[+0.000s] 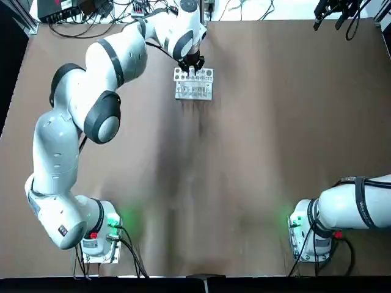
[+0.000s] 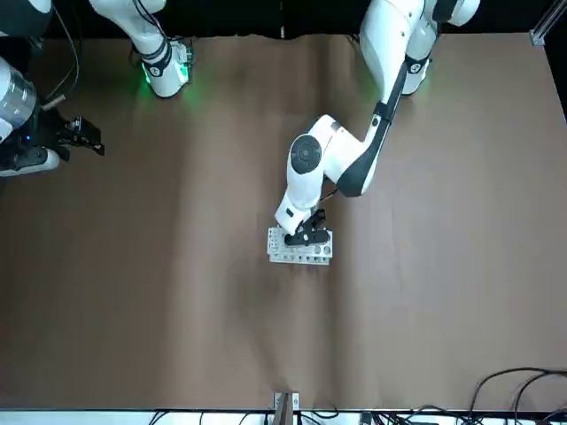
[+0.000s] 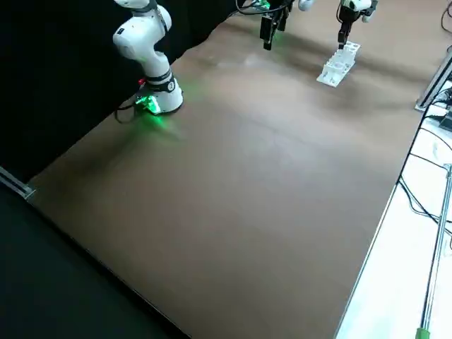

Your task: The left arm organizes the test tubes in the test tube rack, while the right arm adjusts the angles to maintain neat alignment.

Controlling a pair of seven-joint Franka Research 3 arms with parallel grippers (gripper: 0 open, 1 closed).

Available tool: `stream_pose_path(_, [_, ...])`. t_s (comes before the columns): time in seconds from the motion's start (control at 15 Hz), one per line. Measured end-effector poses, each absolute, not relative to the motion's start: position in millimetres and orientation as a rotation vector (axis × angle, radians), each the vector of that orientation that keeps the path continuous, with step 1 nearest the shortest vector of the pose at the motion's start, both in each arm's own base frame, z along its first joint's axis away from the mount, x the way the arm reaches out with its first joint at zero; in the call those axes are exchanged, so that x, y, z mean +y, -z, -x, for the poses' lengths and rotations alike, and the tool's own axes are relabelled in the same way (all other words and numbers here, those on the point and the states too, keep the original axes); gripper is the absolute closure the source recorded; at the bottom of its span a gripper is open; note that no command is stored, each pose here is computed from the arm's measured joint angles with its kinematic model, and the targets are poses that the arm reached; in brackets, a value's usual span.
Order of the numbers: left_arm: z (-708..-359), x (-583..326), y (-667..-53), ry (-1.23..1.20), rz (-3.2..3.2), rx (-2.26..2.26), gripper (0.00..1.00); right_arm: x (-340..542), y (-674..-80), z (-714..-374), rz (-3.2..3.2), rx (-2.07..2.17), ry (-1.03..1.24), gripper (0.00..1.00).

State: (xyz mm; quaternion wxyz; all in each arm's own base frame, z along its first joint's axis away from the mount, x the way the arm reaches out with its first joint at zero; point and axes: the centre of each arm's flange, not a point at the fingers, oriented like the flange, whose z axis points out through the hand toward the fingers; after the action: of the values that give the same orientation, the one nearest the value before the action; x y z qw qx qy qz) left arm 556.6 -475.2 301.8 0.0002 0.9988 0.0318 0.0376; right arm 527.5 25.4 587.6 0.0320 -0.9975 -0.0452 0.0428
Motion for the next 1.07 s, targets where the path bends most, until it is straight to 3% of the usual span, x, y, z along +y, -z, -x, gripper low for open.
stream_pose_path(1.07, [-552.2, -474.2, -298.3, -0.075, -3.165, 0.097, 0.63, 25.4, -587.6, -527.5, 3.072, -0.139, -0.132, 0.0])
